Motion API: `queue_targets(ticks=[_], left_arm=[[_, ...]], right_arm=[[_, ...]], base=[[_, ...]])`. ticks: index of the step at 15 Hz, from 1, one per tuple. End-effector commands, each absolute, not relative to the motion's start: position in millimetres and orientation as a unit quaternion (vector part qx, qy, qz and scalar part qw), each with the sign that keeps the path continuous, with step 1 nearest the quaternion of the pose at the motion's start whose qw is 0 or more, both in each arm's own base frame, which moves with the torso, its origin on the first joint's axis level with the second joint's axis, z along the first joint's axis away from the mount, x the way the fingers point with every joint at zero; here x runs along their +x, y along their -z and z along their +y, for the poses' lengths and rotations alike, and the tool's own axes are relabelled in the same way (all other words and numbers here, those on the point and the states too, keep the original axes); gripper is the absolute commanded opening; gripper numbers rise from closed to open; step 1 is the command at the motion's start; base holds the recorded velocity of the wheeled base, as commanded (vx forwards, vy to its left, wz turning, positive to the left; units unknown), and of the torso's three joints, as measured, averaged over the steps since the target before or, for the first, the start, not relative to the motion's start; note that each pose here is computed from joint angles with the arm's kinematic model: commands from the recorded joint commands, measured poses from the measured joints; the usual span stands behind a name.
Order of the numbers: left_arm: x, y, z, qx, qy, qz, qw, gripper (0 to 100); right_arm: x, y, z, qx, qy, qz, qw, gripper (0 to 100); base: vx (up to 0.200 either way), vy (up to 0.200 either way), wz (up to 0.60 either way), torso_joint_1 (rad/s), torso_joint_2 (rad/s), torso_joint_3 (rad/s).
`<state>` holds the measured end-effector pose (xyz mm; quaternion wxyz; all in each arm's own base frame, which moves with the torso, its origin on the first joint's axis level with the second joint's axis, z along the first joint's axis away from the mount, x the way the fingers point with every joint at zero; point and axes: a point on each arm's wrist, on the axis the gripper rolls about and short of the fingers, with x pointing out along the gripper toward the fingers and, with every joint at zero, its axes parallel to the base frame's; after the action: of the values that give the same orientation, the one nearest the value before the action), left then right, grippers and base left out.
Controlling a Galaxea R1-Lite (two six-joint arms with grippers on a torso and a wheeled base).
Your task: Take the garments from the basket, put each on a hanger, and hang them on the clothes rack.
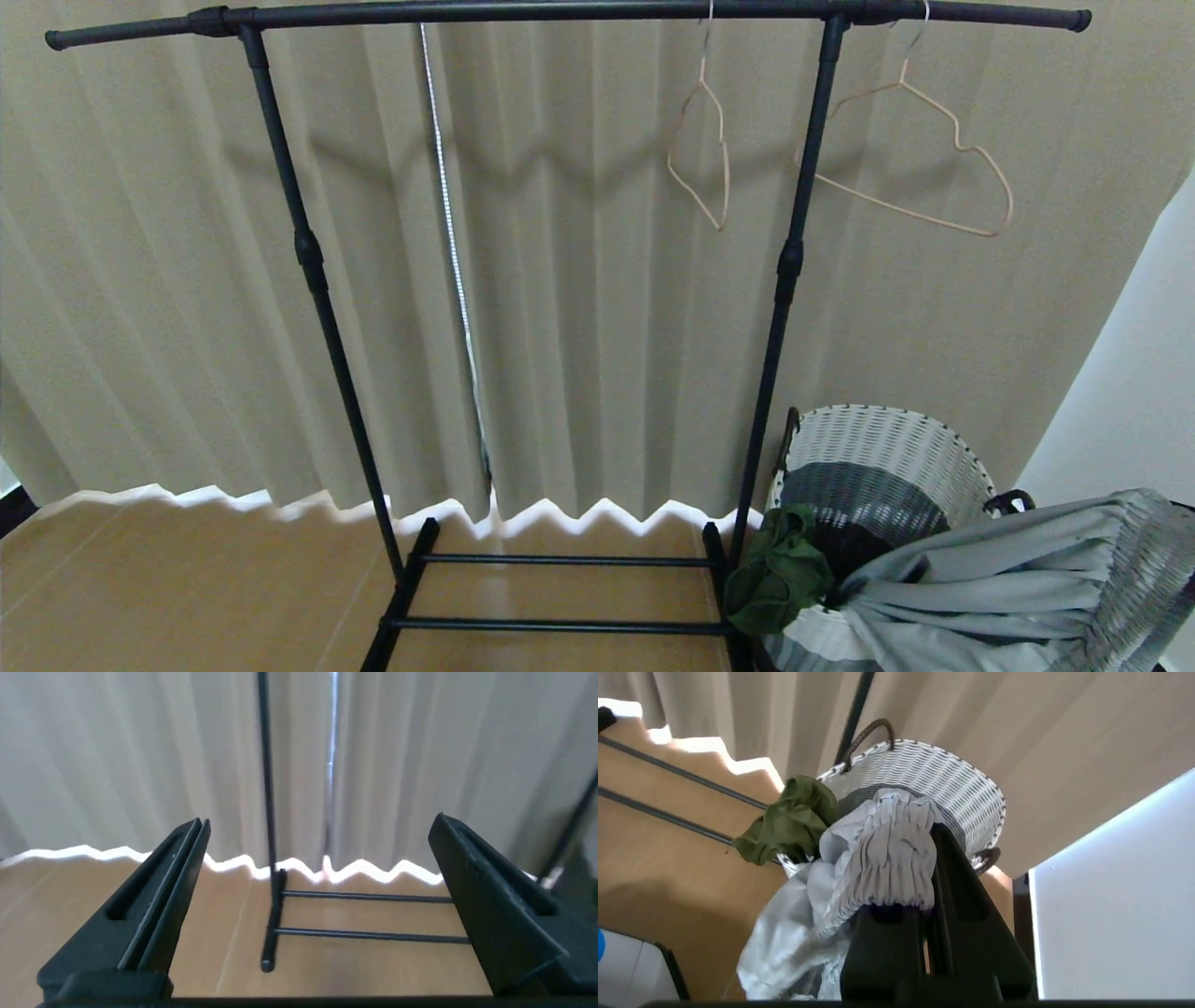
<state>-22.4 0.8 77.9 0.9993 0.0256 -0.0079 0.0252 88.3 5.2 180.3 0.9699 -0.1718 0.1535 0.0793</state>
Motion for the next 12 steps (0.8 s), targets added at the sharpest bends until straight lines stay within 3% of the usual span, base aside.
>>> queue_targets(ticks=[1, 3, 5, 6, 8, 9, 10, 12], left_arm=[[-23, -86, -2, 0.014, 0.039, -0.044, 0.998, 100], [-30, -106, -6, 0.005, 0.119, -0.088, 0.989, 100], [-34, -118, -8, 0.011, 0.165, -0.098, 0.981, 100], [-30, -140, -10, 0.010, 0.206, -0.083, 0.975, 100], [-20, -164, -10, -0.011, 0.215, -0.062, 0.975, 100], [-1, -185, -10, -0.036, 0.225, -0.022, 0.973, 100], [5, -189, -10, -0.038, 0.229, -0.012, 0.973, 100], [51, -217, -18, -0.046, 0.291, 0.038, 0.955, 100]], right_arm=[[88, -176, 11, -0.168, -0.122, 0.157, 0.966, 0], [86, -179, 12, -0.168, -0.129, 0.146, 0.966, 0], [88, -188, 15, -0.170, -0.143, 0.129, 0.966, 0], [90, -201, 20, -0.173, -0.164, 0.106, 0.965, 0], [94, -211, 23, -0.174, -0.174, 0.093, 0.965, 0], [99, -226, 26, -0.174, -0.182, 0.078, 0.965, 0], [101, -230, 28, -0.175, -0.188, 0.077, 0.963, 0], [111, -255, 40, -0.171, -0.224, 0.063, 0.957, 0]], base=[[0.000, 0.000, 0.00, 0.000, 0.00, 0.000], [0.000, 0.000, 0.00, 0.000, 0.00, 0.000], [0.000, 0.000, 0.00, 0.000, 0.00, 0.000], [0.000, 0.000, 0.00, 0.000, 0.00, 0.000], [0.000, 0.000, 0.00, 0.000, 0.00, 0.000], [0.000, 0.000, 0.00, 0.000, 0.00, 0.000], [0.000, 0.000, 0.00, 0.000, 0.00, 0.000], [0.000, 0.000, 0.00, 0.000, 0.00, 0.000]])
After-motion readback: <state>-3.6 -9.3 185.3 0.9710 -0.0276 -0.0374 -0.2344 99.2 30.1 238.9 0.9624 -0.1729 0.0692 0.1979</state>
